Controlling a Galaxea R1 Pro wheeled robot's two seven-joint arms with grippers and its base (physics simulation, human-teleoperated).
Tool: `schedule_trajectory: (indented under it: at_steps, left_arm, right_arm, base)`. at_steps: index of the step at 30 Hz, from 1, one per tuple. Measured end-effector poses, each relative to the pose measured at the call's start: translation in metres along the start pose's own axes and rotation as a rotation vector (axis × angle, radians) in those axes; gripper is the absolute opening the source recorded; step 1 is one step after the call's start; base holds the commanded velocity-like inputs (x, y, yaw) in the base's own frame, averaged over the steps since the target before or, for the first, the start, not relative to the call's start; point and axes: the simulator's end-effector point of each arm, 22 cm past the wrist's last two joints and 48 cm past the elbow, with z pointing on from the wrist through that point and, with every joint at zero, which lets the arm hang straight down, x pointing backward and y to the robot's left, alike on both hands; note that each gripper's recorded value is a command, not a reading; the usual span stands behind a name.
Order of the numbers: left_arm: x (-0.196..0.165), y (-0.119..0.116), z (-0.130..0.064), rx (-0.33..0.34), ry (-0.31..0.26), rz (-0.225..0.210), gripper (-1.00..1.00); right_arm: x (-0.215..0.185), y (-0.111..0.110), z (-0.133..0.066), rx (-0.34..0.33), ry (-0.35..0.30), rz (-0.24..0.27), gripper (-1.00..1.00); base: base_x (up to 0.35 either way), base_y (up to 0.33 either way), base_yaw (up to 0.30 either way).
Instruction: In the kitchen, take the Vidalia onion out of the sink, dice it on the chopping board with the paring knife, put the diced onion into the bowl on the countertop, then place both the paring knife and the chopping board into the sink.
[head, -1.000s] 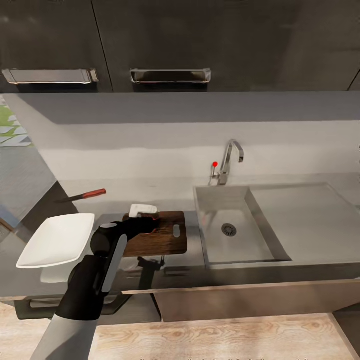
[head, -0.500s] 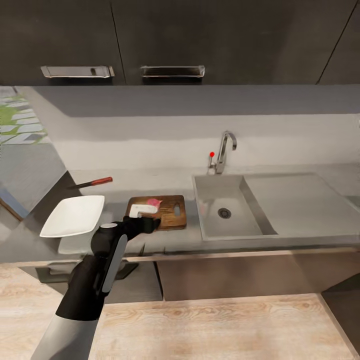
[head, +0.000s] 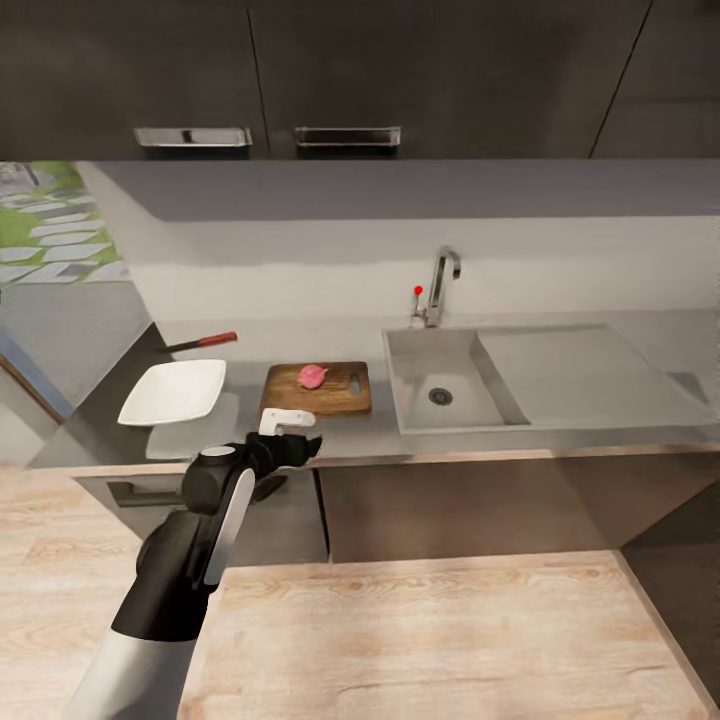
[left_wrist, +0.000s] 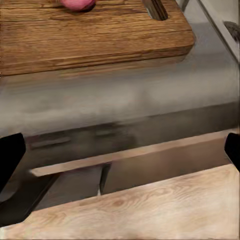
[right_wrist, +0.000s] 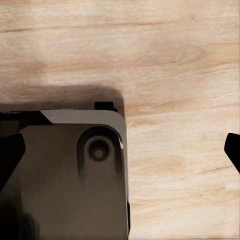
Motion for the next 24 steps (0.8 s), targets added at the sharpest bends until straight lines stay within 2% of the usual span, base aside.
schedule_trajectory:
  at_steps: [17,21,24]
  left_arm:
    - [0.002,0.000,0.000,0.000,0.003,0.001,1.00]
    - [0.011,0.001,0.001,0.000,0.015,-0.001,1.00]
    - [0.037,0.000,0.000,0.002,0.052,-0.010,1.00]
  right_arm:
    - [0.000,-0.002,0.000,0.003,-0.001,-0.001,1.00]
    - [-0.001,-0.002,0.000,0.003,-0.002,-0.001,1.00]
    - [-0.002,-0.001,0.000,0.002,-0.005,0.000,1.00]
  base:
    - [-0.339,0.000,0.000]
    - [-0.133,0.000,0.000]
    - [-0.044,0.000,0.000]
